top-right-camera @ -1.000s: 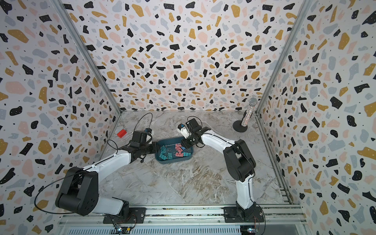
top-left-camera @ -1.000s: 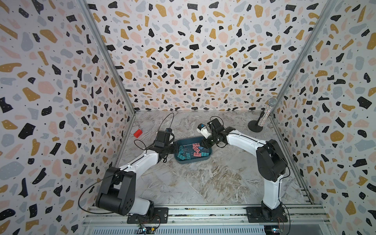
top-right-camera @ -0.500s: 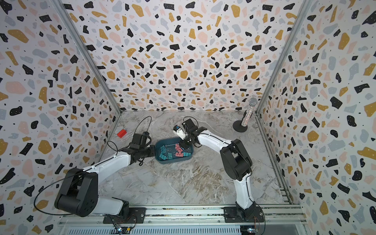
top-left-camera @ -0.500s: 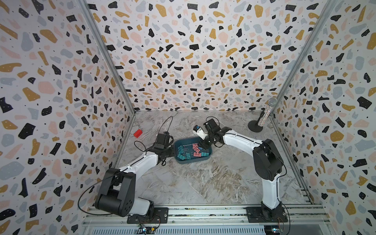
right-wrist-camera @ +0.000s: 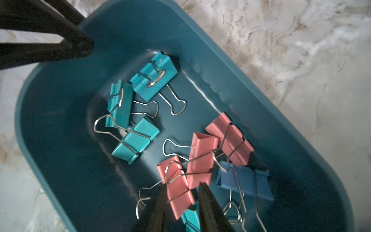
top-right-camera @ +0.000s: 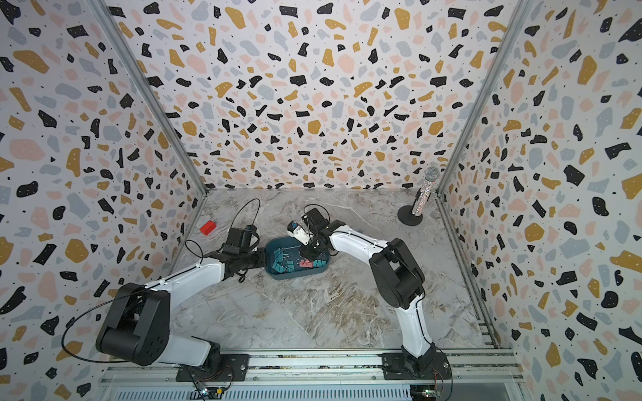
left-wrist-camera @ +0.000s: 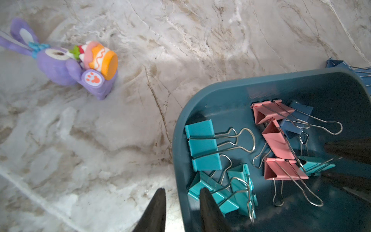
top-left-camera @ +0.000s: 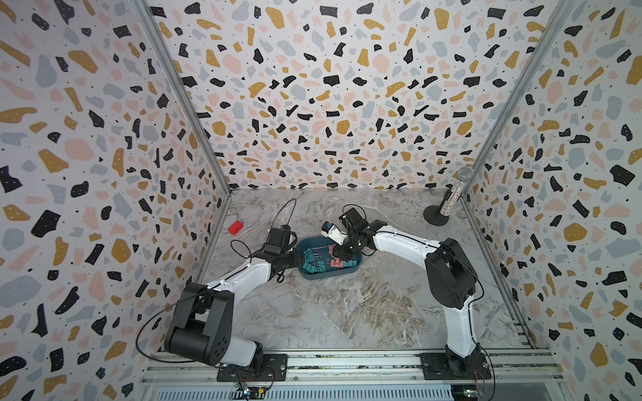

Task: Take out the binder clips from the storage box
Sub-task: Pick up the binder clip from the storage box.

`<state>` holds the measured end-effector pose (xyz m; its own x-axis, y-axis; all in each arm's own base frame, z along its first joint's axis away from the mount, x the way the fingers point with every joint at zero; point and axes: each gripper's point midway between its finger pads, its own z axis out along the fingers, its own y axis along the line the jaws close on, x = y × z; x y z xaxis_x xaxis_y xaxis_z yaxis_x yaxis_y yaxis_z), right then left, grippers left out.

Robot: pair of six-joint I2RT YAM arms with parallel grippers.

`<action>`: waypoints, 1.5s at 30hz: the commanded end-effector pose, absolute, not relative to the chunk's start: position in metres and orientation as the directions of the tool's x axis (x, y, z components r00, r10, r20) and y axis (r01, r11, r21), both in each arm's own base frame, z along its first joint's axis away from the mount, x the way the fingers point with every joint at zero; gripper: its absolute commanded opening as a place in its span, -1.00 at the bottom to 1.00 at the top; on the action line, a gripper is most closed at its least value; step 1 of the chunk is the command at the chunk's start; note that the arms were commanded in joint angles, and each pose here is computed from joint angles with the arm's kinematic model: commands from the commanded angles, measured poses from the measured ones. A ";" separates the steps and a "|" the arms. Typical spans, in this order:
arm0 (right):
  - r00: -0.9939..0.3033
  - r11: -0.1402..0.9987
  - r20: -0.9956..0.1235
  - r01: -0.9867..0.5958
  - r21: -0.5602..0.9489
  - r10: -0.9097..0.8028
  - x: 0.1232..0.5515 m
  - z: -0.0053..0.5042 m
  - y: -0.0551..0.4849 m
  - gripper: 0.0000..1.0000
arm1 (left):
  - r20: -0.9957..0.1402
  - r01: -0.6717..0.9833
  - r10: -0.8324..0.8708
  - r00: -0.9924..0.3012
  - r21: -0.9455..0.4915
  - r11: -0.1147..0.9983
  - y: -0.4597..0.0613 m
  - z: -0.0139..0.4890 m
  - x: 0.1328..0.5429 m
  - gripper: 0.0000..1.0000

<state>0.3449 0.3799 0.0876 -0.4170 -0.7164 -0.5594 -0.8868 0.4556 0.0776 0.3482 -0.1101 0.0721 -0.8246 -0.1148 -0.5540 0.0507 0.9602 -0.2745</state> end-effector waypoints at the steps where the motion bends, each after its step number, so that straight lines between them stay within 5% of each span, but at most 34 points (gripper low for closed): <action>1: -0.390 0.441 -0.567 -0.896 0.052 -0.726 0.344 0.099 0.386 -0.33 | -0.553 0.050 -0.130 -0.823 -0.297 0.953 -0.112 0.069 0.350 -0.36; 23: -0.394 0.466 -0.527 -0.885 -0.004 -0.753 0.354 0.080 0.391 -0.30 | -0.548 0.060 -0.131 -0.826 -0.316 0.947 -0.115 0.066 0.350 -0.38; 35: -0.392 0.488 -0.540 -0.872 -0.040 -0.745 0.359 0.088 0.388 -0.85 | -0.545 0.057 -0.132 -0.828 -0.316 0.947 -0.114 0.065 0.349 -0.38; 45: -0.350 0.485 -0.609 -0.872 -0.066 -0.712 0.354 0.136 0.383 -0.96 | -0.544 0.056 -0.132 -0.829 -0.316 0.947 -0.113 0.064 0.349 -0.38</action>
